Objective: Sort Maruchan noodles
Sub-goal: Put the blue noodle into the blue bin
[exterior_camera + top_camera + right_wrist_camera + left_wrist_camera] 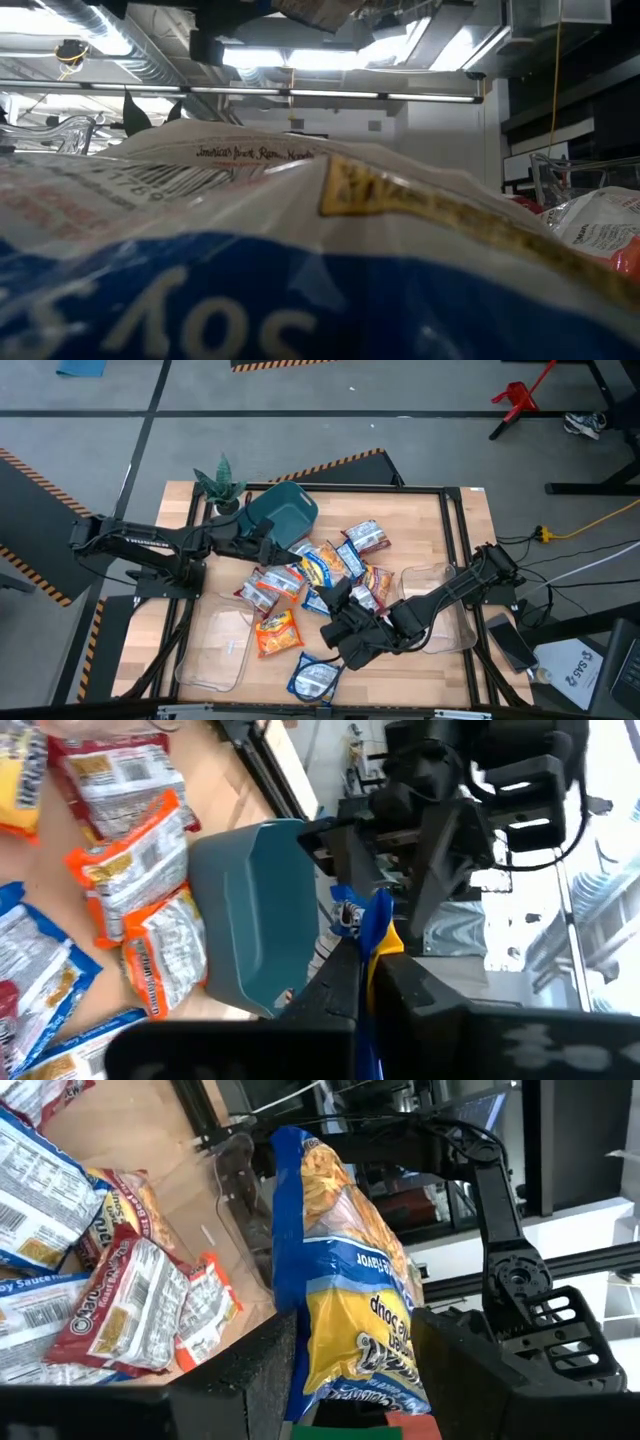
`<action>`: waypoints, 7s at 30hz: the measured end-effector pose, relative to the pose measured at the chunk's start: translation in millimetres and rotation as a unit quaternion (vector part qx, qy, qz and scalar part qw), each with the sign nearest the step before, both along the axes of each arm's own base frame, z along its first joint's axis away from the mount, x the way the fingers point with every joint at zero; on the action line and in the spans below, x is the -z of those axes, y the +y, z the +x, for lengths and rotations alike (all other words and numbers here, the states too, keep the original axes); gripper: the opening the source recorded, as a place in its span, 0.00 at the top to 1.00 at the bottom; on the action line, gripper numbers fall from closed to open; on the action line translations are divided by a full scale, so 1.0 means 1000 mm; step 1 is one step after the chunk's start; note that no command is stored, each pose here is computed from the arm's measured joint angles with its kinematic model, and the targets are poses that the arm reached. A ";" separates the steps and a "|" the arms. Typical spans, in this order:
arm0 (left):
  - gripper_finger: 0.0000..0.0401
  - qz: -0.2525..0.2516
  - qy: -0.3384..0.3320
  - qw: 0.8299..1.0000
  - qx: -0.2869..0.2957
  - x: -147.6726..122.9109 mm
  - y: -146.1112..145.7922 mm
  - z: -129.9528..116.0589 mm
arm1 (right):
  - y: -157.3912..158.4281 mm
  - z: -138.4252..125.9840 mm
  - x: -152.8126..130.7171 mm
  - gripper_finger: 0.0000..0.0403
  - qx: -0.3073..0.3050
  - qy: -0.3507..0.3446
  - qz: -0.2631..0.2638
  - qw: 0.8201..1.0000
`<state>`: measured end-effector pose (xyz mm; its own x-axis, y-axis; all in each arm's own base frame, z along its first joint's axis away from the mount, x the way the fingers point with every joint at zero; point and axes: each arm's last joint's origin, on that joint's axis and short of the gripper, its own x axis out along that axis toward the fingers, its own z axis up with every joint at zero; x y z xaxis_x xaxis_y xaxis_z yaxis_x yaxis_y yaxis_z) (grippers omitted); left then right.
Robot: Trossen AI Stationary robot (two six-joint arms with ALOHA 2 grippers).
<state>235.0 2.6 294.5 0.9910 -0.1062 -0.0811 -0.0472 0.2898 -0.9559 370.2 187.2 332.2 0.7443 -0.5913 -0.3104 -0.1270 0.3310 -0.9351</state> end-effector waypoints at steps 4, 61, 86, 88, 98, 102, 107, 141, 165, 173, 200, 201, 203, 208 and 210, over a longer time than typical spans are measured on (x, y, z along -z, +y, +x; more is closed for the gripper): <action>0.52 0.000 0.002 1.000 0.000 0.000 0.000 0.000 | 0.000 0.000 -0.001 1.00 0.007 -0.005 -0.005 1.000; 0.52 -0.024 -0.043 0.999 -0.014 0.010 -0.010 0.028 | -0.001 0.012 -0.007 1.00 -0.058 -0.007 0.008 0.998; 0.55 -0.016 -0.043 0.999 -0.016 0.010 -0.014 0.028 | -0.007 0.016 -0.006 1.00 -0.070 -0.006 0.034 0.997; 0.56 -0.016 -0.043 0.999 -0.013 0.010 -0.014 0.028 | -0.007 0.016 -0.006 1.00 -0.074 -0.004 0.036 0.997; 0.62 -0.014 -0.046 0.999 -0.009 0.010 -0.014 0.027 | -0.007 0.016 -0.006 0.93 -0.078 -0.002 0.038 0.996; 0.62 -0.012 -0.044 0.999 -0.012 0.010 -0.014 0.027 | -0.007 0.016 -0.006 0.81 -0.077 -0.003 0.038 0.996; 0.62 0.000 -0.043 0.999 -0.018 0.010 -0.009 0.028 | -0.005 0.016 -0.006 0.68 -0.079 -0.003 0.037 0.996; 0.63 0.299 0.207 0.894 -0.263 0.044 0.124 -0.012 | 0.034 -0.027 -0.003 0.62 0.067 -0.095 -0.029 0.993; 0.63 0.242 0.303 0.895 -0.222 0.106 0.163 0.000 | 0.029 -0.033 0.004 0.62 0.085 -0.108 0.004 0.990; 0.63 0.224 0.327 0.891 -0.221 0.127 0.168 0.006 | 0.028 -0.034 0.005 0.62 0.087 -0.111 0.008 0.990; 0.50 0.281 0.298 0.899 -0.157 0.125 0.167 0.010 | 0.029 -0.033 0.006 0.62 0.075 -0.102 0.032 0.991; 0.48 0.281 0.298 0.899 -0.157 0.125 0.167 0.010 | 0.029 -0.033 0.006 0.62 0.075 -0.102 0.032 0.991; 0.45 0.279 0.297 0.899 -0.157 0.125 0.167 0.010 | 0.029 -0.033 0.006 0.62 0.075 -0.102 0.031 0.991; 0.40 0.273 0.286 0.904 -0.163 0.123 0.168 0.011 | 0.029 -0.033 0.006 0.62 0.075 -0.102 0.031 0.991; 0.40 0.272 0.281 0.906 -0.159 0.121 0.169 0.012 | 0.029 -0.033 0.006 0.62 0.075 -0.102 0.031 0.991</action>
<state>247.3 171.2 173.8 0.7504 0.3853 -0.5371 -0.6465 0.5971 -0.4749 337.0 216.5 326.0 0.7006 -0.6844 -0.2020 0.1177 0.3900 -0.9133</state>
